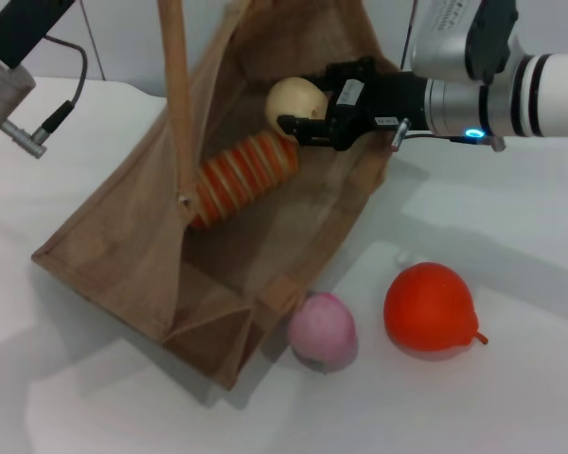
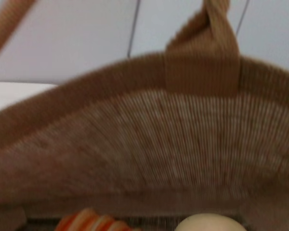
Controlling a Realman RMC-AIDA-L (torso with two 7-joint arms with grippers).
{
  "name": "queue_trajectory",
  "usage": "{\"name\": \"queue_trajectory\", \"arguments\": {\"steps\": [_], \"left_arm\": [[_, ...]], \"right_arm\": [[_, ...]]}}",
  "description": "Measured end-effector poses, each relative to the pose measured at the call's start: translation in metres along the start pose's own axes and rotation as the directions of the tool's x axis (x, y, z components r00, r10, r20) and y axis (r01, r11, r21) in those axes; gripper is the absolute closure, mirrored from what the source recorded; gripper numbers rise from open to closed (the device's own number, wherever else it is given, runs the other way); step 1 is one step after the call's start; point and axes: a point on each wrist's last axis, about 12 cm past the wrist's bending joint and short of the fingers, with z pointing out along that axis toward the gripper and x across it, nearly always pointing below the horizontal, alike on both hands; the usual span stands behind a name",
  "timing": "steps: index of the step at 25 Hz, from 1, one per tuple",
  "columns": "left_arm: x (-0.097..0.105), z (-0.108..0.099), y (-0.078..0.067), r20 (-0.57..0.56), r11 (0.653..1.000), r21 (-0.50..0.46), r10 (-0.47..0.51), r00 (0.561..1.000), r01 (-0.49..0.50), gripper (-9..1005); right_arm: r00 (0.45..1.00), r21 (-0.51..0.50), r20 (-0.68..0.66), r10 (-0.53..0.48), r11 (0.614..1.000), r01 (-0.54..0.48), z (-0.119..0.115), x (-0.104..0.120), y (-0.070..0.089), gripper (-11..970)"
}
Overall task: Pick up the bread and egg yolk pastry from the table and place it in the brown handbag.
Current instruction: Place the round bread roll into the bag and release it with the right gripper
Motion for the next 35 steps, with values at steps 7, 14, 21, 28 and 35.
{"name": "queue_trajectory", "arguments": {"steps": [7,14,21,28,35], "left_arm": [[-0.002,0.008,-0.001,0.004,1.0,0.027,-0.002,1.0,0.001,798],[-0.002,0.013,-0.001,0.0,0.999,0.038,-0.002,1.0,0.002,797],[-0.002,0.006,0.0,0.014,1.0,0.011,-0.003,1.0,0.003,795],[-0.003,-0.003,0.001,0.03,1.0,-0.019,0.005,1.0,-0.005,793],[-0.006,-0.023,0.006,0.073,0.993,-0.113,0.032,0.997,-0.024,791]], "right_arm": [[0.999,-0.038,-0.011,-0.039,0.999,0.039,0.013,-0.004,0.012,356],[0.993,-0.065,0.006,-0.114,0.991,0.114,0.025,-0.004,0.028,355],[0.983,-0.035,0.068,-0.172,0.984,0.175,0.026,0.001,0.036,355],[0.983,-0.053,0.089,-0.16,0.985,0.165,0.025,0.003,0.042,249],[0.974,-0.133,0.196,-0.117,0.981,0.144,0.011,0.009,0.053,85]]}}
